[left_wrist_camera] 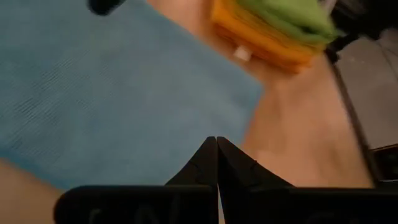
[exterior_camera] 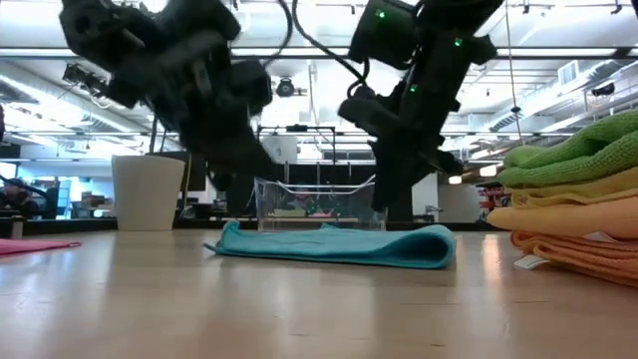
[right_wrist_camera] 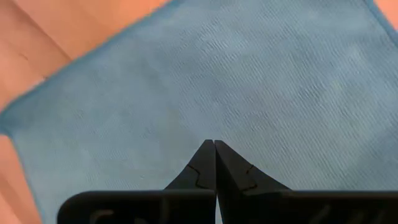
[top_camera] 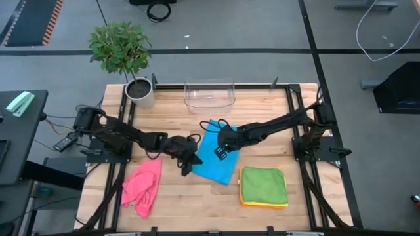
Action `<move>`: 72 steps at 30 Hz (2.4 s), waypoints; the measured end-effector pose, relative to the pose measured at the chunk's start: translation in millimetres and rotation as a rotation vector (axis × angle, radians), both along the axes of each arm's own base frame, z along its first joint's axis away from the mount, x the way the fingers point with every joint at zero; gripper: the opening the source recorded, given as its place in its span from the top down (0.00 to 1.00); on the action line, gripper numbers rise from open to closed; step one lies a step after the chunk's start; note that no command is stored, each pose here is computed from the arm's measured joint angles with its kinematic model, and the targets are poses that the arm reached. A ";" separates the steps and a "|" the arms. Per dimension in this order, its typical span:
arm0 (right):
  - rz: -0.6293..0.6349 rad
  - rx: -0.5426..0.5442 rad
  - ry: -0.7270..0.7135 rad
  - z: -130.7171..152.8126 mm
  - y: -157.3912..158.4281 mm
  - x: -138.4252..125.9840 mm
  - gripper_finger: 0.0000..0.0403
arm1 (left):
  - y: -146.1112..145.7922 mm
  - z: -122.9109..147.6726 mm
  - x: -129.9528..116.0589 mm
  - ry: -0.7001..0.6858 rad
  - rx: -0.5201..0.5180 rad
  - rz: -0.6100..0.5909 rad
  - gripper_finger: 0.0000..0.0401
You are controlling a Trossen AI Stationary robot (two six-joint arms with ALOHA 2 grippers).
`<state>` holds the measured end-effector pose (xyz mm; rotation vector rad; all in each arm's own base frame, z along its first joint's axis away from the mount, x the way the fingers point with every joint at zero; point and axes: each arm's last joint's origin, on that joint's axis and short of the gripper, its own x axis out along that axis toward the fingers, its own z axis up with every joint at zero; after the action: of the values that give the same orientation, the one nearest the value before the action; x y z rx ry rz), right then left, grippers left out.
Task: Fold microfiber towels
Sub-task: Fold the blue towel on the table
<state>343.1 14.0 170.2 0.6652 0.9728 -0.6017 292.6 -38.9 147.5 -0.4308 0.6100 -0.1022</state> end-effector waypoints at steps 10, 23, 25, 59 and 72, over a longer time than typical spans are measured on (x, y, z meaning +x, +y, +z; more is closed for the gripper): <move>-0.031 -0.002 0.126 -32.9 -7.4 0.2 1.00 | 29.8 -28.9 10.7 0.103 -0.036 0.033 0.98; -0.049 -0.050 0.150 -2.2 -8.6 -12.3 1.00 | 31.8 -25.5 5.8 0.141 -0.053 -0.066 0.98; -0.050 -0.049 0.163 -2.9 -8.6 -13.8 1.00 | 22.8 -28.5 2.3 0.170 -0.030 -0.158 0.99; -0.134 0.004 0.155 -33.3 -36.6 -23.7 1.00 | -0.4 -50.4 5.8 0.198 0.142 -0.142 0.99; -0.151 -0.019 0.246 -28.0 -38.1 -27.8 1.00 | -0.7 -52.3 4.0 0.224 0.118 -0.130 0.99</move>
<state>315.3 -24.1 142.2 0.6616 1.1504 -0.8397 296.5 -39.6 95.2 -0.2897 0.8606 -0.1423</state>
